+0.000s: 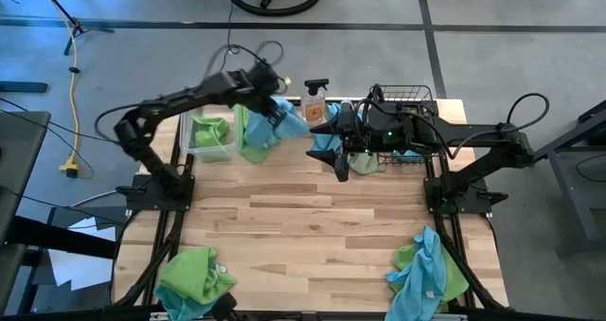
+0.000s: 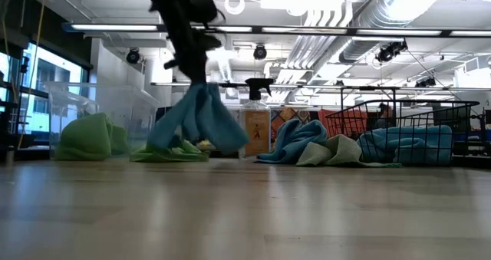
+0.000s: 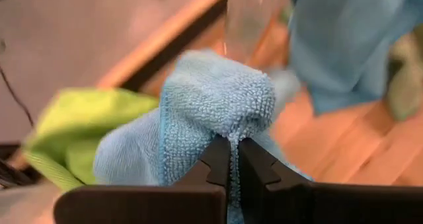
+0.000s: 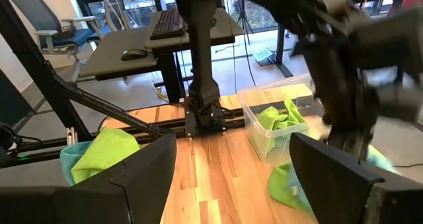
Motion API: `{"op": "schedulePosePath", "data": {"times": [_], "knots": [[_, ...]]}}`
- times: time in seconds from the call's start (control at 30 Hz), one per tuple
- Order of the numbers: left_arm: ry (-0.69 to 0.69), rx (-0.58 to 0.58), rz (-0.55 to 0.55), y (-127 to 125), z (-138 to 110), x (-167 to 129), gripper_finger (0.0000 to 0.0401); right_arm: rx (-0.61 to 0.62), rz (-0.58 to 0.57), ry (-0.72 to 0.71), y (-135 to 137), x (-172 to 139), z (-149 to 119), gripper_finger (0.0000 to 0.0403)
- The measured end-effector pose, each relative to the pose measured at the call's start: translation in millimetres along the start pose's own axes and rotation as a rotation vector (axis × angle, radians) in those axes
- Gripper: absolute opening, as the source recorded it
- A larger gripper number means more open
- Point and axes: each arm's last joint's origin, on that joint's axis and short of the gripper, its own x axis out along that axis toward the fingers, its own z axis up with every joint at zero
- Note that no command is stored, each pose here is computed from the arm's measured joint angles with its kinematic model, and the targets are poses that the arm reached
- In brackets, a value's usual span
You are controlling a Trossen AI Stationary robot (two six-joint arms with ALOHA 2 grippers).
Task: Sort microfiber towel by color & place in baskets
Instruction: Put the blue microfiber cloth into the basket
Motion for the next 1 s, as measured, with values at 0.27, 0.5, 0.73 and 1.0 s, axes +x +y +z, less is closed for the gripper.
{"op": "schedulePosePath", "data": {"times": [0.27, 0.5, 0.73, 1.0], "knots": [[-0.275, 0.061, -0.035, 10, 0, -81, 0.0, 0.0, 0.0, 0.0, 0, 0, 0, 0.0291], [-0.486, 0.053, -0.06, 15, -7, -136, 0.0, 0.0, 0.001, -0.007, 0, 0, 1, 0.0291], [-0.562, 0.084, -0.051, 19, -11, -154, 0.0, 0.0, 0.001, -0.007, 0, 0, 1, 0.0291], [-0.566, 0.126, -0.126, 7, -14, -158, 0.0, 0.0, 0.001, -0.008, 0, 0, 1, 0.0291]]}}
